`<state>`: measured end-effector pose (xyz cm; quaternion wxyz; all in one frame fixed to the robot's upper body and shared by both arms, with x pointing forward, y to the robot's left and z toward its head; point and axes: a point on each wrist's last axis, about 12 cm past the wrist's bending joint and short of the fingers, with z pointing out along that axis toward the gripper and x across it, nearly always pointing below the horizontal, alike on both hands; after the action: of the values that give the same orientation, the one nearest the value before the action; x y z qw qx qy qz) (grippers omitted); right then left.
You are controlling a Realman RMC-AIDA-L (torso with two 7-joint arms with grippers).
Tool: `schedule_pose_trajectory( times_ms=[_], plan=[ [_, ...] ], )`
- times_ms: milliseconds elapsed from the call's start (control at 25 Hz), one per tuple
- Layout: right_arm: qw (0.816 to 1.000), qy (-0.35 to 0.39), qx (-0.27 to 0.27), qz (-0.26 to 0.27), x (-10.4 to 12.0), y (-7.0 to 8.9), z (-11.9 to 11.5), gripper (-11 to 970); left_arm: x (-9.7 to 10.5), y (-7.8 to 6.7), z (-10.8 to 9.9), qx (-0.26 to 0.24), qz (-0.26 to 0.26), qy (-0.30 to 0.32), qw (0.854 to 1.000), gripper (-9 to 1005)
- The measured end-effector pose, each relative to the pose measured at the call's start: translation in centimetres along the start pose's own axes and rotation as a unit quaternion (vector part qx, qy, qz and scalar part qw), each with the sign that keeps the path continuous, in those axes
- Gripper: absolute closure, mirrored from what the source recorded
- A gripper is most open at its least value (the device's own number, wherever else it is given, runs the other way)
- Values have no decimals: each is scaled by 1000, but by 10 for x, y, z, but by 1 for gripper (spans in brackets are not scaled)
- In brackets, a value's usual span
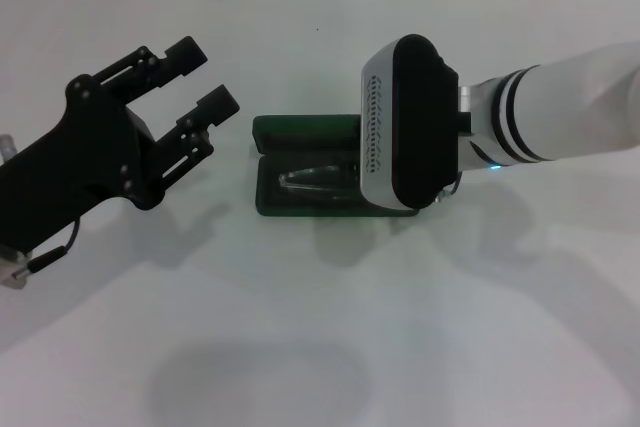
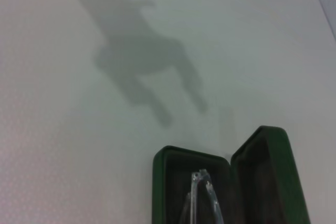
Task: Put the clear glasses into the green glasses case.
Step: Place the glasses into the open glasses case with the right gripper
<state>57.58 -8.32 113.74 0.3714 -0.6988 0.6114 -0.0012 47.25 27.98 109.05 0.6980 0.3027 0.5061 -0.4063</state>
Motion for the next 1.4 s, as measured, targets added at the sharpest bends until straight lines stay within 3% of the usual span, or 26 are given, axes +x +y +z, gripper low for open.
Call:
schedule_pose_trajectory(
  times_ms=[360,600,720,760,800,880,1040,1120,1240,1400],
  plan=[
    [1000,-11,-11,14,-4,1,-11,731,0,0,-1,-4,1,-1,1000,489],
    [995,-54,16,86,9,-18,-36,510,0,2,-3,-18,1,-3,1000,489],
    [988,-92,24,125,19,-26,-48,463,1,3,-3,-23,-3,-3,1000,489],
    [980,-123,29,152,27,-32,-58,448,1,4,-2,-23,-3,-2,1000,489],
    [960,-188,30,203,50,-41,-81,432,1,6,-1,-23,-4,-1,1000,489],
    [939,-246,27,240,69,-44,-97,432,2,8,3,-24,-4,1,1000,489],
    [894,-325,29,306,111,-42,-112,433,4,11,9,-21,-10,5,1000,489],
    [891,-312,7,328,126,-38,-108,433,5,13,12,-19,-13,8,1000,490],
    [906,-243,-32,345,143,-27,-96,433,5,15,16,-12,-15,12,1000,490],
    [925,-147,-24,348,152,-25,-86,434,6,18,18,-13,-14,19,1000,490]
  ],
)
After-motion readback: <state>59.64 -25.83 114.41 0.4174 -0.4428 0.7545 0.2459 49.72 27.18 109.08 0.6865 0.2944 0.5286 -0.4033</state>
